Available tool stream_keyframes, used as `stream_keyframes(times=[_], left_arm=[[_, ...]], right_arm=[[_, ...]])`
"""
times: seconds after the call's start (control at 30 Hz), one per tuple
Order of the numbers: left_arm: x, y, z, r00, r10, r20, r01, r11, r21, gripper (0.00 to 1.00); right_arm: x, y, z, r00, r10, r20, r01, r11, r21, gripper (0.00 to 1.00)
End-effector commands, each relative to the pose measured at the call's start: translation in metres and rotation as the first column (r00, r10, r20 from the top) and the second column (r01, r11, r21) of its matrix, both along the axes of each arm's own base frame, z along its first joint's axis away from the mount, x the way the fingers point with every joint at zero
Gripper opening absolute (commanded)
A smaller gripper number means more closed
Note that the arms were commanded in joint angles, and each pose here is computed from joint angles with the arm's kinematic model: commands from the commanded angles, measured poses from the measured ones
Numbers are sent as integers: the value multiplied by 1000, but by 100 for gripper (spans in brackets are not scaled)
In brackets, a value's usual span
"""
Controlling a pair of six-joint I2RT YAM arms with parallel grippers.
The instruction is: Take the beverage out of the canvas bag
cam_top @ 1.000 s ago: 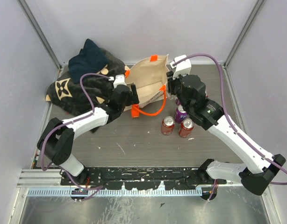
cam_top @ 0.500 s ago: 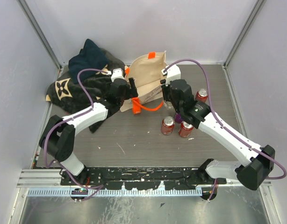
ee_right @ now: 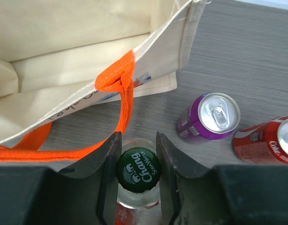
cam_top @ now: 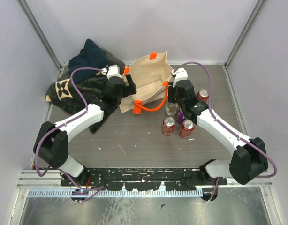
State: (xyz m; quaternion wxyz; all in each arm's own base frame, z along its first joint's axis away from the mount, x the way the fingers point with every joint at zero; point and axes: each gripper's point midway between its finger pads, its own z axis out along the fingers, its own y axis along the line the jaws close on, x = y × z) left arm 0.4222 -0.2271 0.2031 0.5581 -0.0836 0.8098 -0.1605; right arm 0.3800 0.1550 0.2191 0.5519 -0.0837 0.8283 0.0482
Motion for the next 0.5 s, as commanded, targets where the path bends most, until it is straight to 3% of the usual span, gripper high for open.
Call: stream_keyframes(times=[0.0, 0.2, 0.47], left_arm=[[-4, 8, 8, 1000, 15, 14, -15, 1000, -2, 98], [-9, 11, 17, 999, 12, 29, -11, 1000, -16, 98], [-19, 12, 35, 998, -11, 60, 13, 999, -36, 98]], right_arm=[[20, 20, 64, 976, 21, 217, -57, 985, 161, 0], [22, 32, 42, 979, 76, 190, -107, 982, 156, 1], [18, 22, 12, 974, 46, 222, -80, 986, 148, 1]])
